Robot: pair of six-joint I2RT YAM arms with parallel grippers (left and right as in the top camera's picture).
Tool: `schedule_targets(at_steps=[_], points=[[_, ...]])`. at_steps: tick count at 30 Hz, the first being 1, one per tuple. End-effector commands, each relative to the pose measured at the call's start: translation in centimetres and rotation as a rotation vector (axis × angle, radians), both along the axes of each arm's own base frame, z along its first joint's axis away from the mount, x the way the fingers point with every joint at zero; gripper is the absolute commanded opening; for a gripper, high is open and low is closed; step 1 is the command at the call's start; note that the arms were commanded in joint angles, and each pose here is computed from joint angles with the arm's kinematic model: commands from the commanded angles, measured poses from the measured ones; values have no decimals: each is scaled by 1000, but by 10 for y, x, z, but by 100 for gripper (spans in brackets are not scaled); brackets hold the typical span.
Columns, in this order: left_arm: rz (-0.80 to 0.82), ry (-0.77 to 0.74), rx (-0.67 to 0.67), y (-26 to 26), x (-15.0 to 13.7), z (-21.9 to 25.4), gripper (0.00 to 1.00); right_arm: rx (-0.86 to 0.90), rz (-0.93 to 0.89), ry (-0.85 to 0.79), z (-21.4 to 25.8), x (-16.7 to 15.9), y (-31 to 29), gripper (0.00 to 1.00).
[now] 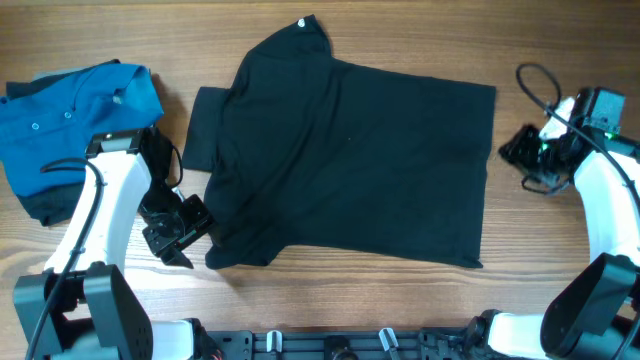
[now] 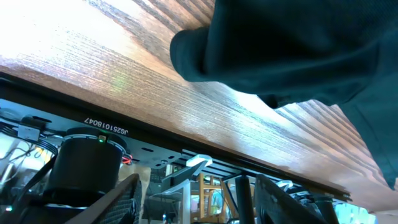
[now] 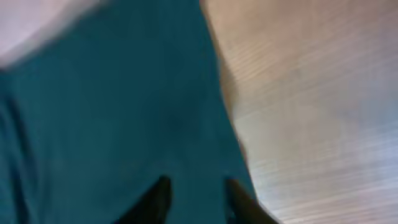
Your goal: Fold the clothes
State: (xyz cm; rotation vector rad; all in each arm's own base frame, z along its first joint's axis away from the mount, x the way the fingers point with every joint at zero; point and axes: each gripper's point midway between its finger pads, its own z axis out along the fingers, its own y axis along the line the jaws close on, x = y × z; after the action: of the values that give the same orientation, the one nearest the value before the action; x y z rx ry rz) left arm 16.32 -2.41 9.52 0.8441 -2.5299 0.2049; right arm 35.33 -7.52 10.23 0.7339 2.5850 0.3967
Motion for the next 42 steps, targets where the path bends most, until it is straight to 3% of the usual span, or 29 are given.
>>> schedule_targets(at_steps=[1, 4, 6, 8, 9, 10, 11, 12, 15, 17, 20, 22, 23, 24, 26, 28, 31, 33, 34, 36, 38, 42], points=[[-14, -66, -5, 1, 11, 1, 50, 50, -15, -65, -12, 26, 0, 19], [-25, -247, -132, -17, 49, -2, 21, 108, 18, -27, -55, 43, 11, 17], [-38, -359, -217, -29, 71, 0, 17, 158, 40, 12, -83, 44, 20, 24], [-95, -474, -257, -39, 93, 2, 17, 183, 50, 98, -116, 34, 23, 24], [-122, -505, -258, -42, 99, 2, 17, 179, 71, 113, -125, 31, 24, 20], [-174, -555, -263, -49, 107, 2, 17, 171, 83, 139, -135, 26, 24, 7], [-198, -585, -265, -54, 113, 2, 17, 149, 66, 163, -139, 22, 19, 4], [-229, -619, -269, -62, 120, 3, 17, 96, 21, 196, -143, 18, 5, 4], [-325, -745, -285, -86, 142, 8, 41, -22, -106, 202, -136, 24, -44, 4], [-374, -831, -264, -95, 158, 12, 52, -29, -159, 145, -117, 38, -72, 4], [-428, -987, -157, -97, 195, 18, 55, -21, -198, 76, -84, 55, -96, 5], [-434, -1075, -128, -99, 219, 20, 54, 14, -135, 8, -50, 67, -91, 31], [-434, -1105, -126, -101, 229, 19, 53, 34, -89, -20, -36, 69, -84, 41], [-435, -1123, -126, -103, 238, 13, 53, 63, -51, -42, -20, 66, -74, 45], [-432, -1128, -138, -106, 248, 0, 47, 143, -20, -39, -1, 55, -52, 45], [-431, -1060, -145, -107, 250, -37, 27, 224, -3, 100, -3, 24, -22, 35], [-429, -951, -150, -106, 243, -81, 18, 194, -9, 324, -22, -18, -7, 28], [-425, -910, -142, -103, 243, -110, 12, 84, -46, 498, -43, -53, -12, 40], [-425, -902, -120, -100, 244, -116, 9, 69, -61, 533, -50, -62, -12, 41], [-391, -861, 35, -75, 246, -131, 7, 82, -64, 573, -70, -78, -6, 40], [-311, -827, 177, -47, 249, -135, 8, 81, -95, 597, -91, -91, -3, 24], [-229, -836, 153, -30, 255, -130, 14, 58, -208, 644, -122, -115, -2, 9]])
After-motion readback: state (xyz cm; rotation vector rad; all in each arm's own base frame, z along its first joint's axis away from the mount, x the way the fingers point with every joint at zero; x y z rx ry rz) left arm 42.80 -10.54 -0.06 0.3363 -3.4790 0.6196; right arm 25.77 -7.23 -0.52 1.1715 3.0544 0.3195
